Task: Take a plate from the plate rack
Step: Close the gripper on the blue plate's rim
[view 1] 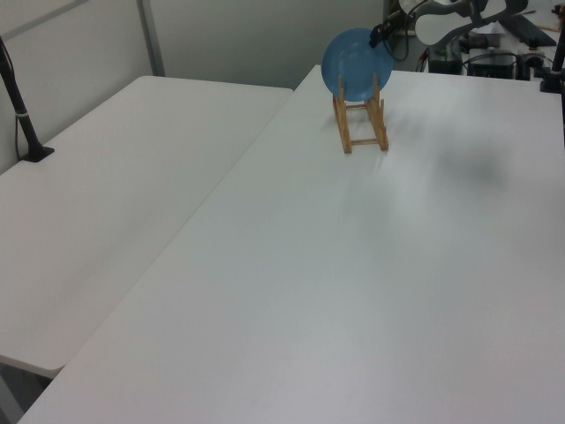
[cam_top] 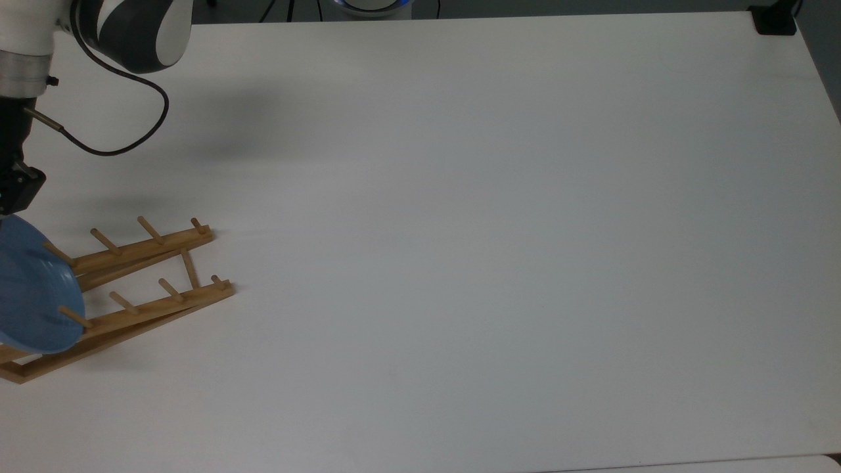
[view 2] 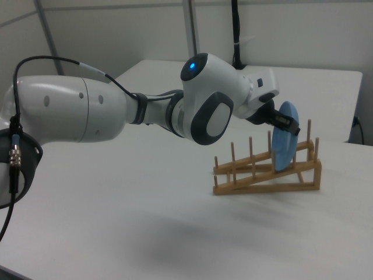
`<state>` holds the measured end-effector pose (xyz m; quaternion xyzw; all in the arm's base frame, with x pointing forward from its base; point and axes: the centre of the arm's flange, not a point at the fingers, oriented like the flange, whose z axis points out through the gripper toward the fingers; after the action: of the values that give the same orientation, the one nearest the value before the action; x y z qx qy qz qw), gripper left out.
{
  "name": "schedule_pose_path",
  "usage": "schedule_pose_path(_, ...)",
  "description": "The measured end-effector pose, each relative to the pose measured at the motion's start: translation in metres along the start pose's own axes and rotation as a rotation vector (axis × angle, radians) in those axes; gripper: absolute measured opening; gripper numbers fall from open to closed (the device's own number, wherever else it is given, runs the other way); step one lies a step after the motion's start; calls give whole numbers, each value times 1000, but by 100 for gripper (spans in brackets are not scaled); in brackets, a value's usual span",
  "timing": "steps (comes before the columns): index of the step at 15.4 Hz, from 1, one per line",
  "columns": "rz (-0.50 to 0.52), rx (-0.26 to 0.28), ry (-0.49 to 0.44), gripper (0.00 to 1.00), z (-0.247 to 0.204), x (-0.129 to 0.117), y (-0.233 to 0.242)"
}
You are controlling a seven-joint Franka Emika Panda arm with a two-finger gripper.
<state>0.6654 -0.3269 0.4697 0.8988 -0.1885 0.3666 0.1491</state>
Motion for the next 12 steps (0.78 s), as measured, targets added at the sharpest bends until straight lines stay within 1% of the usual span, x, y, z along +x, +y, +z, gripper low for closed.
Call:
schedule_pose_path(1,2,-2,0,47,0,0,2)
schedule_pose_path(3,5,-5,0,32,0,0,6)
schedule_pose_path(4,6,-7,0,26,0,0,7)
schedule_pose_path(5,7,-8,0,26,1,0,8)
schedule_pose_path(6,8,-9,0,18,1,0,9)
schedule_pose_path(7,8,-11,-1,8,1,-1,11)
schedule_pose_path(8,10,-13,1,7,1,-1,12)
schedule_pose_path(12,11,-14,0,7,1,-1,14)
